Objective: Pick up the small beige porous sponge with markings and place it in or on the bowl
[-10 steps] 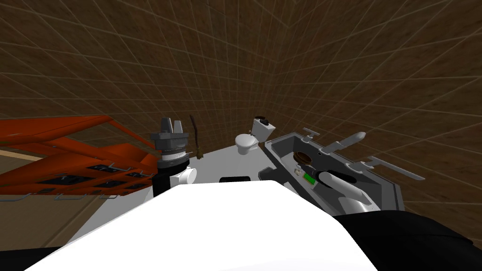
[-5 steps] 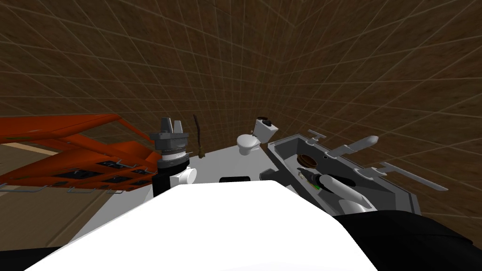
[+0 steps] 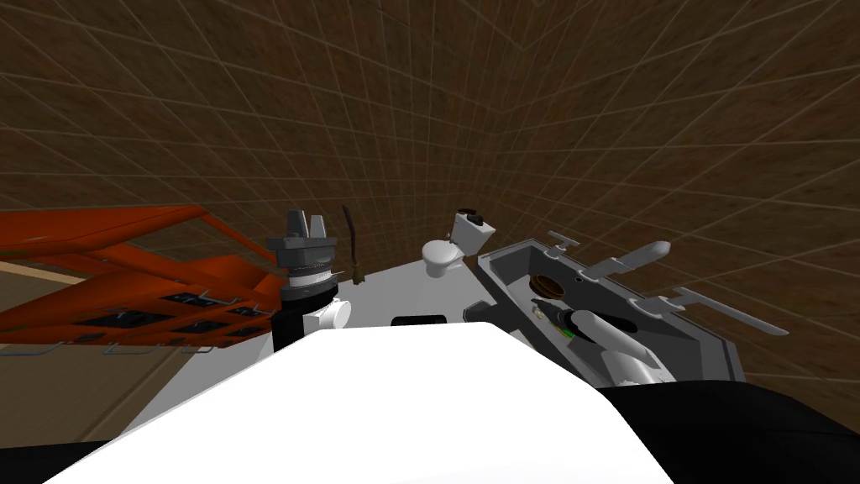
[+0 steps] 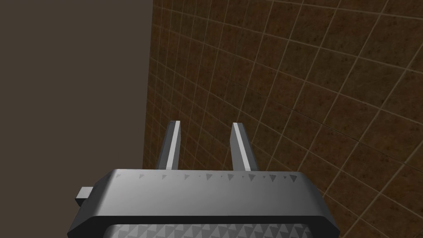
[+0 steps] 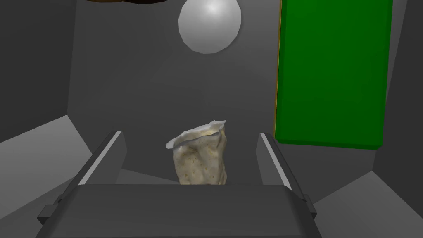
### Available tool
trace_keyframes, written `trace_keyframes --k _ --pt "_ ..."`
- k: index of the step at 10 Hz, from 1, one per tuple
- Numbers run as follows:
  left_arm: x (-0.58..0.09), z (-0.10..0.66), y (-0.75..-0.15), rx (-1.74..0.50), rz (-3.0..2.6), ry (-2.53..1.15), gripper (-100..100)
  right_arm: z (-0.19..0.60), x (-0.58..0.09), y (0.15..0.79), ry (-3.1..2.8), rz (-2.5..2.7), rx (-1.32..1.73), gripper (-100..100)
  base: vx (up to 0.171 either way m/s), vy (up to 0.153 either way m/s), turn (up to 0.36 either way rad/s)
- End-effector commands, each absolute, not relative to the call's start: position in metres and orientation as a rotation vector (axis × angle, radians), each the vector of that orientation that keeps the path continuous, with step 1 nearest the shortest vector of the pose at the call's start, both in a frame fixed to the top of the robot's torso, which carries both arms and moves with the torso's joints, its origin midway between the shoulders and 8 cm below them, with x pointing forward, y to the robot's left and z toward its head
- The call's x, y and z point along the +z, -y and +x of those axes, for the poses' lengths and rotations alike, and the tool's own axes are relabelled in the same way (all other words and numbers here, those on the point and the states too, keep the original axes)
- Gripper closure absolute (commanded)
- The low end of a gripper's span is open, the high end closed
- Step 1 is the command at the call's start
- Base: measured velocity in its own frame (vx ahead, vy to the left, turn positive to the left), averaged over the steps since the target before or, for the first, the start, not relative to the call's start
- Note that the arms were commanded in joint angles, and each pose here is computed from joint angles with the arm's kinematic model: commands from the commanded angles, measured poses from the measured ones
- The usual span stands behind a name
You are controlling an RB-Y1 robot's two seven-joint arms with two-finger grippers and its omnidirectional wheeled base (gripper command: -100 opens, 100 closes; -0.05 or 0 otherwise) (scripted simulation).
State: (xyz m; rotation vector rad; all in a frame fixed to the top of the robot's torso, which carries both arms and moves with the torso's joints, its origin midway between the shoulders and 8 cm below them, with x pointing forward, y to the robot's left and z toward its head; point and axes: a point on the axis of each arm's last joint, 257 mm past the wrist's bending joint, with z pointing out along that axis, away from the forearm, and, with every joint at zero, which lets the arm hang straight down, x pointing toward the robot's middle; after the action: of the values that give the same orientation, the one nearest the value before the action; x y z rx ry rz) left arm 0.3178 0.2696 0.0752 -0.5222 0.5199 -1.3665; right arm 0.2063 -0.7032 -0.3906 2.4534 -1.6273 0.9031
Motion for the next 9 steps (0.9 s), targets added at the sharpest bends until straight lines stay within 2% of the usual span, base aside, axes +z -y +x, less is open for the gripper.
trace_keyframes --k 1,9 --pt "0.0752 0.3178 -0.2696 -1.366 -0.522 -0.520 0 0.2094 -0.3919 0.7089 1.627 2.453 0.908 -100 0.032 0.022 -0.065" --pt "0.0752 0.3178 -0.2696 -1.366 -0.522 -0.520 0 0.2185 -0.4013 0.7169 1.581 2.494 0.905 -100 0.019 0.019 -0.034"
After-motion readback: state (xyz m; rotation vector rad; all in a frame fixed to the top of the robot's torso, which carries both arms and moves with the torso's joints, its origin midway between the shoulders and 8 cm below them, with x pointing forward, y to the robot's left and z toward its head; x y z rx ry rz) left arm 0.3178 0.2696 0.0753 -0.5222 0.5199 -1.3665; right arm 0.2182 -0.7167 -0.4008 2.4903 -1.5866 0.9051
